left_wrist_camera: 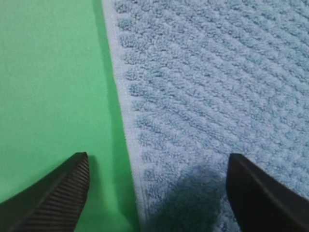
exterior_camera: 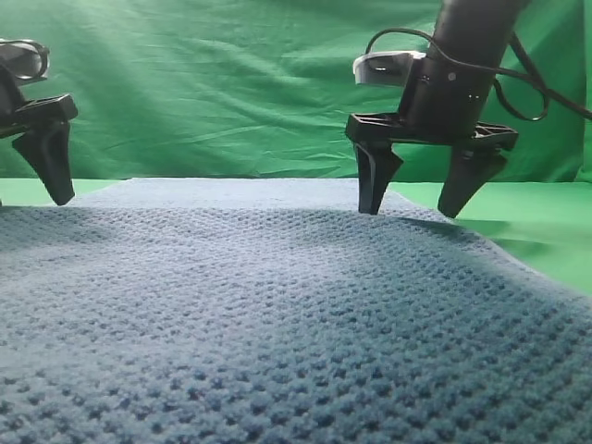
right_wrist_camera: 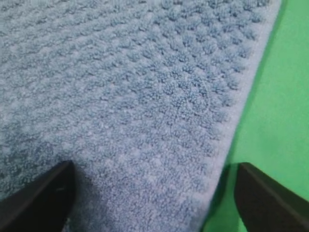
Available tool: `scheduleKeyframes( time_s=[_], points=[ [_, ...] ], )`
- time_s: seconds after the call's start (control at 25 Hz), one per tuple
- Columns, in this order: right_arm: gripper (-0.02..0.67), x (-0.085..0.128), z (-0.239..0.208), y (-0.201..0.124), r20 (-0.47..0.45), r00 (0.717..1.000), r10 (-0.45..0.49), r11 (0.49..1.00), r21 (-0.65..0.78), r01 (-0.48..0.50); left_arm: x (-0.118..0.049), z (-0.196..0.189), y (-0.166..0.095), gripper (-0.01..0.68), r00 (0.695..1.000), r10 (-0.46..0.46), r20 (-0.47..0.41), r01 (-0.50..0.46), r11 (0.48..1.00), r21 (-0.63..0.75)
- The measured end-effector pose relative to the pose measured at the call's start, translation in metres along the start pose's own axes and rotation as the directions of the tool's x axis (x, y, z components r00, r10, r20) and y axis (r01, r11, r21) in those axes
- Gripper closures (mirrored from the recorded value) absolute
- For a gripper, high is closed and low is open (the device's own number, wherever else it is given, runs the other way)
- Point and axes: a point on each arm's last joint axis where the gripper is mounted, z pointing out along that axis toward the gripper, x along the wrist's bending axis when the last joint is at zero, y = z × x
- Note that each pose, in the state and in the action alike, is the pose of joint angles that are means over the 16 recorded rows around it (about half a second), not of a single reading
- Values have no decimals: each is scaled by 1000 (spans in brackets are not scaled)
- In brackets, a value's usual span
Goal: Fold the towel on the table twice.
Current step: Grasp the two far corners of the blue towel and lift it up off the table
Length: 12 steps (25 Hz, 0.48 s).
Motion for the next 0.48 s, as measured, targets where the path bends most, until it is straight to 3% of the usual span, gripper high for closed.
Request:
scheduleKeyframes(
  time_s=[0.16, 0.48],
  points=[
    [194, 2, 1, 1, -2, 1000, -5, 1000, -3, 5, 0, 1, 0, 211, 1000, -10, 8, 10, 1000, 4],
    [506, 2, 2, 1, -6, 1000, 1, 1000, -2, -1, -3, 3, -2, 486, 998, -41, 42, 40, 999, 29]
  ],
)
